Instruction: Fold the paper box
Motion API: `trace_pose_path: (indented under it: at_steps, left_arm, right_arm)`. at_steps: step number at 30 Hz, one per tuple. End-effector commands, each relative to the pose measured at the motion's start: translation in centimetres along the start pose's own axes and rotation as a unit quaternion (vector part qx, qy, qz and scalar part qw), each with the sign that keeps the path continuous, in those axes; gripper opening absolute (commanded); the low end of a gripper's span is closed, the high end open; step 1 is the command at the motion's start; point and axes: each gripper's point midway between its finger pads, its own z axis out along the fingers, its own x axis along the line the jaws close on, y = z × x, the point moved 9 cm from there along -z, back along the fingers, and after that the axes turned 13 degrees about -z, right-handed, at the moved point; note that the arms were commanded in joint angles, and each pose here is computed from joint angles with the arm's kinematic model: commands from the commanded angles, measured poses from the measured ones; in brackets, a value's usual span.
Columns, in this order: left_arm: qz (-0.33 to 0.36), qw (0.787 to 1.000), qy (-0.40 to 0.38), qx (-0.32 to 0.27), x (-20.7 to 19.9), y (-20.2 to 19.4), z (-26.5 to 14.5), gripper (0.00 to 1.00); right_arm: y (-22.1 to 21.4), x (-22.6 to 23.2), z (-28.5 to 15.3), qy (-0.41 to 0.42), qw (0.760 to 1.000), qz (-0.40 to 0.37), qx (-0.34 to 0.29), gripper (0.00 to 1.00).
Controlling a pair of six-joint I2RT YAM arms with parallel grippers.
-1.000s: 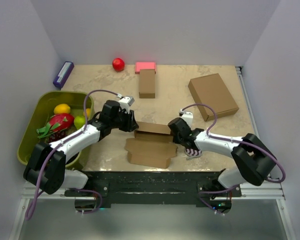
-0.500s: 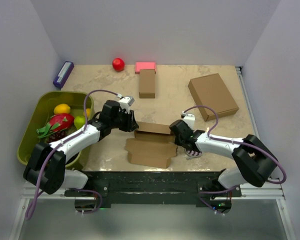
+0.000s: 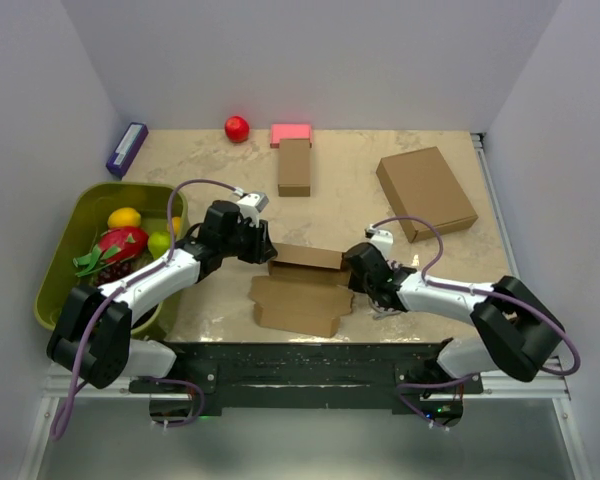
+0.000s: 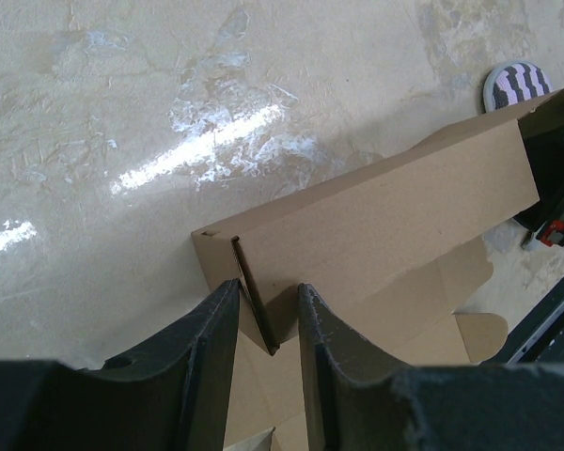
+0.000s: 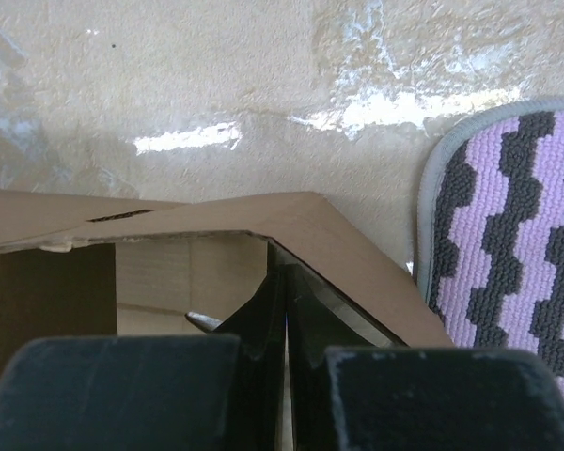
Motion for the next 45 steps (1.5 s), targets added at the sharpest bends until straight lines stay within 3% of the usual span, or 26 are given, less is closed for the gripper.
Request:
trace_pose_path:
  at_steps: [1,6,13,23,34,45]
  left_arm:
    - [0.003,1.0,-0.009,0.002,-0.4,0.3,0.2,0.36]
    - [0.003,1.0,-0.011,0.002,-0.4,0.3,0.2,0.36]
    - [0.002,1.0,-0.011,0.004,-0.4,0.2,0.2,0.36]
    - [0.002,1.0,-0.014,0.003,-0.5,0.3,0.2,0.36]
    - [0.002,1.0,-0.014,0.003,-0.5,0.3,0.1,0.36]
    - [0.003,1.0,-0.014,0.002,-0.5,0.3,0.1,0.36]
  right_arm:
    - [1.3,0.8,-1.3,0.049,0.997,0.043,-0.035,0.01]
    - [2.2,0.9,-2.6,0.083,0.992,0.066,-0.067,0.01]
    - [1.2,1.5,-1.5,0.101,0.992,0.055,-0.045,0.0]
    - [1.2,-1.1,-3.2,0.021,0.996,0.059,-0.055,0.0]
    - [-0.5,-1.6,-1.4,-0.022,0.999,0.04,-0.026,0.0]
    - [-0.6,0.1,-0.2,0.042,0.997,0.05,-0.034,0.0]
